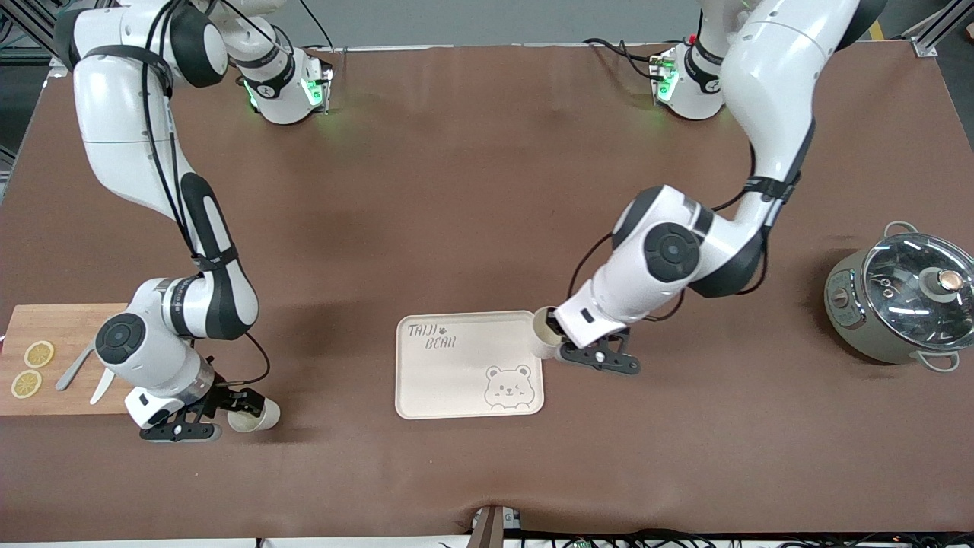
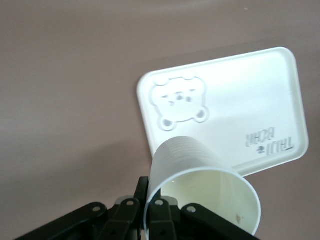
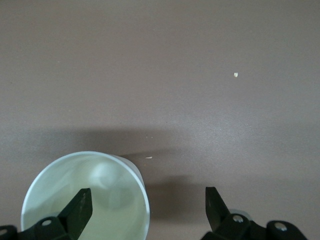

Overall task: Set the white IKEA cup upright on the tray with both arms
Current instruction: 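Carry both white cups toward the bear tray with both grippers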

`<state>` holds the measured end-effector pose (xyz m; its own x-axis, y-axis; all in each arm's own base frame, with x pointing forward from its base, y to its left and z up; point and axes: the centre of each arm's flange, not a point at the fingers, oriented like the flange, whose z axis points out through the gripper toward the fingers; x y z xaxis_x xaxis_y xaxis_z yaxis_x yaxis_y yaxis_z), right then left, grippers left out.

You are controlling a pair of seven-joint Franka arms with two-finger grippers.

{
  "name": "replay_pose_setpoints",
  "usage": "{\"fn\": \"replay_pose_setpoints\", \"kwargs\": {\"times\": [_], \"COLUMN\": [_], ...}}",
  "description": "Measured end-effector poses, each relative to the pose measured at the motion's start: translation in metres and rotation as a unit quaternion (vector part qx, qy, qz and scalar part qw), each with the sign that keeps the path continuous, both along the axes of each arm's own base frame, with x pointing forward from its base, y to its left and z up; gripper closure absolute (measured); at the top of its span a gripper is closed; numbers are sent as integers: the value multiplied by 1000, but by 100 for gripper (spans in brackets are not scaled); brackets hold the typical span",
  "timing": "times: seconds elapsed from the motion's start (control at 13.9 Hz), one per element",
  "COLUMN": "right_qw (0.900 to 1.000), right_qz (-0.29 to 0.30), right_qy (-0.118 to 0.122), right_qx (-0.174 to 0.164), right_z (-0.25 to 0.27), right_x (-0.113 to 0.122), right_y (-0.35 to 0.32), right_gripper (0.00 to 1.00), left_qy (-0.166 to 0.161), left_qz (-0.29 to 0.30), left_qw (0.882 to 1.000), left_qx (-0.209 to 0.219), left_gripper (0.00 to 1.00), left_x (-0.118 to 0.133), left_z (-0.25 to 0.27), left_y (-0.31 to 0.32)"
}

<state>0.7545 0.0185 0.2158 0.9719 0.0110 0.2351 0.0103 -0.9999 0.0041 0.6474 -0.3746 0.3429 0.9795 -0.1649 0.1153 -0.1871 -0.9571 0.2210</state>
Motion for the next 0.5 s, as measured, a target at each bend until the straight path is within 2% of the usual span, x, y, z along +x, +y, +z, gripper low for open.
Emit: {"fn": "replay_pose_setpoints", "kwargs": {"times": [0.07, 0.36, 0.5], "right_qw": [1000, 1000, 1000], "right_qz": [0, 1, 1], "right_qy": [-1, 0, 1], "right_qx": [0, 1, 1], "right_z": [1, 0, -1], "right_x": [0, 0, 0], "right_y": [0, 1, 2], "right_gripper": [7, 52, 74], "left_qy": [1, 18, 19], "left_qz": [-1, 2, 2], "left_qw": [1000, 1000, 1000], "left_qx": [-3, -4, 13], "left_gripper": [96, 96, 96], "left_x": [-3, -3, -1], "left_z": [-11, -72, -95], "left_y": [-10, -18, -18]}}
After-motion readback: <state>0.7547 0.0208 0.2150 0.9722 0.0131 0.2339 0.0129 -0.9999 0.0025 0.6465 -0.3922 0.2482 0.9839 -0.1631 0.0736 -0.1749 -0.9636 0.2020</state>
